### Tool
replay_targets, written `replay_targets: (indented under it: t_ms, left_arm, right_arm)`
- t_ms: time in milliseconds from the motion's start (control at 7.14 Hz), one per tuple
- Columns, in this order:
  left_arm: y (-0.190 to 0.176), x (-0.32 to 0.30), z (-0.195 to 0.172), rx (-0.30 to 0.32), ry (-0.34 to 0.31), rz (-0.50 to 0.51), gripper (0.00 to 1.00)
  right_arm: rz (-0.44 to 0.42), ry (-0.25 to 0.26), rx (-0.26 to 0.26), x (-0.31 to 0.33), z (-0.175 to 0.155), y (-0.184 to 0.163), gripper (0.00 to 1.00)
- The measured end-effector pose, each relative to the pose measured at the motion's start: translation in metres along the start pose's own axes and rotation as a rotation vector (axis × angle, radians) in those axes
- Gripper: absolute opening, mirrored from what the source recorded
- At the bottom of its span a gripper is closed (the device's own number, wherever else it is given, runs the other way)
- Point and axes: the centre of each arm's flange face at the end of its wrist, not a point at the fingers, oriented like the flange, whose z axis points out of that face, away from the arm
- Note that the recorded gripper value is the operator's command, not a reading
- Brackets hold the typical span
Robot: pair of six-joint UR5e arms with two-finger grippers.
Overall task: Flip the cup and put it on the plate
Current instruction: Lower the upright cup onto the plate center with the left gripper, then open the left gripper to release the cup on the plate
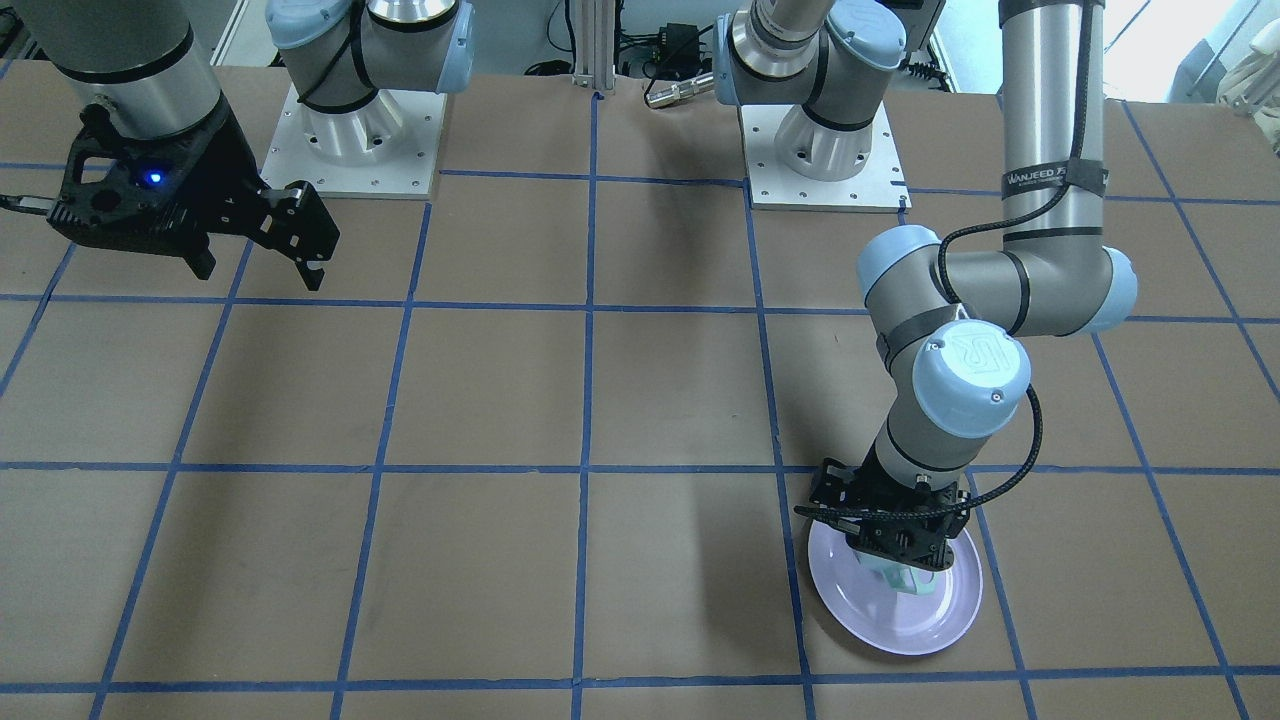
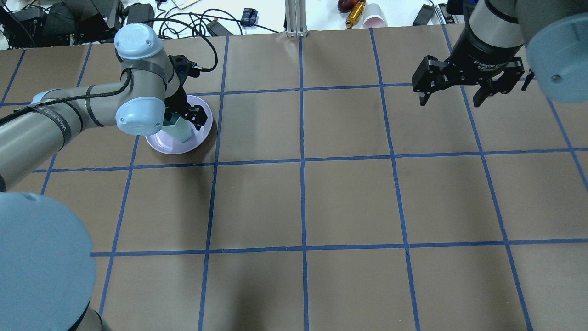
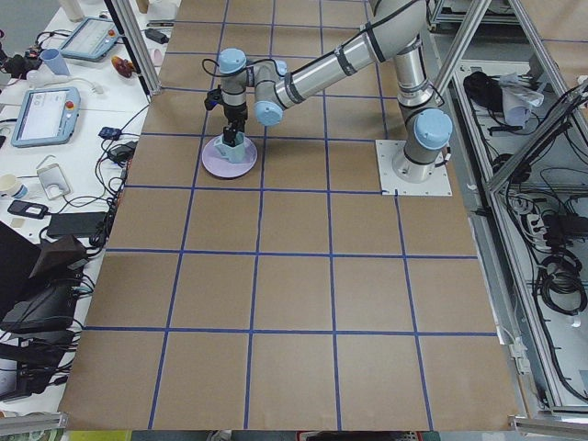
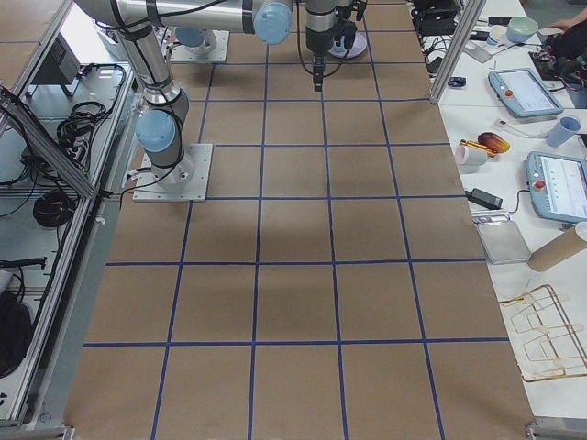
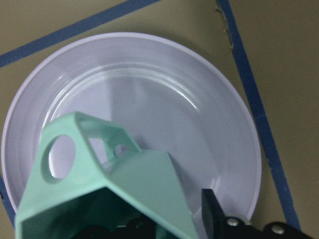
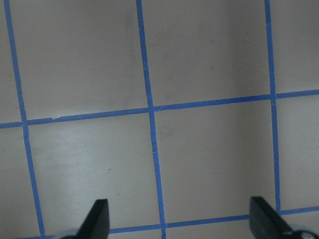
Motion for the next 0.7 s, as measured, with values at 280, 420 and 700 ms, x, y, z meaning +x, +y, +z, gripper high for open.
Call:
replay_targets:
  t_ms: [280, 420, 700]
  left_arm:
    - [0.003, 0.007, -0.031, 0.026, 0.034, -0.024, 1.0]
    - [0.009, 0.008, -0.051, 0.022, 0.04, -0.029, 1.0]
    - [0.024, 0.01, -0.095, 0.014, 0.041, -0.032, 1.0]
  right_arm:
    - [0.0, 0.0, 0.0, 0.0, 0.0, 0.0, 1.0]
    - [0.0, 0.0, 0.001, 0.0, 0.0, 0.0, 1.0]
    - [0.0, 0.0, 0.001, 0.0, 0.0, 0.0, 1.0]
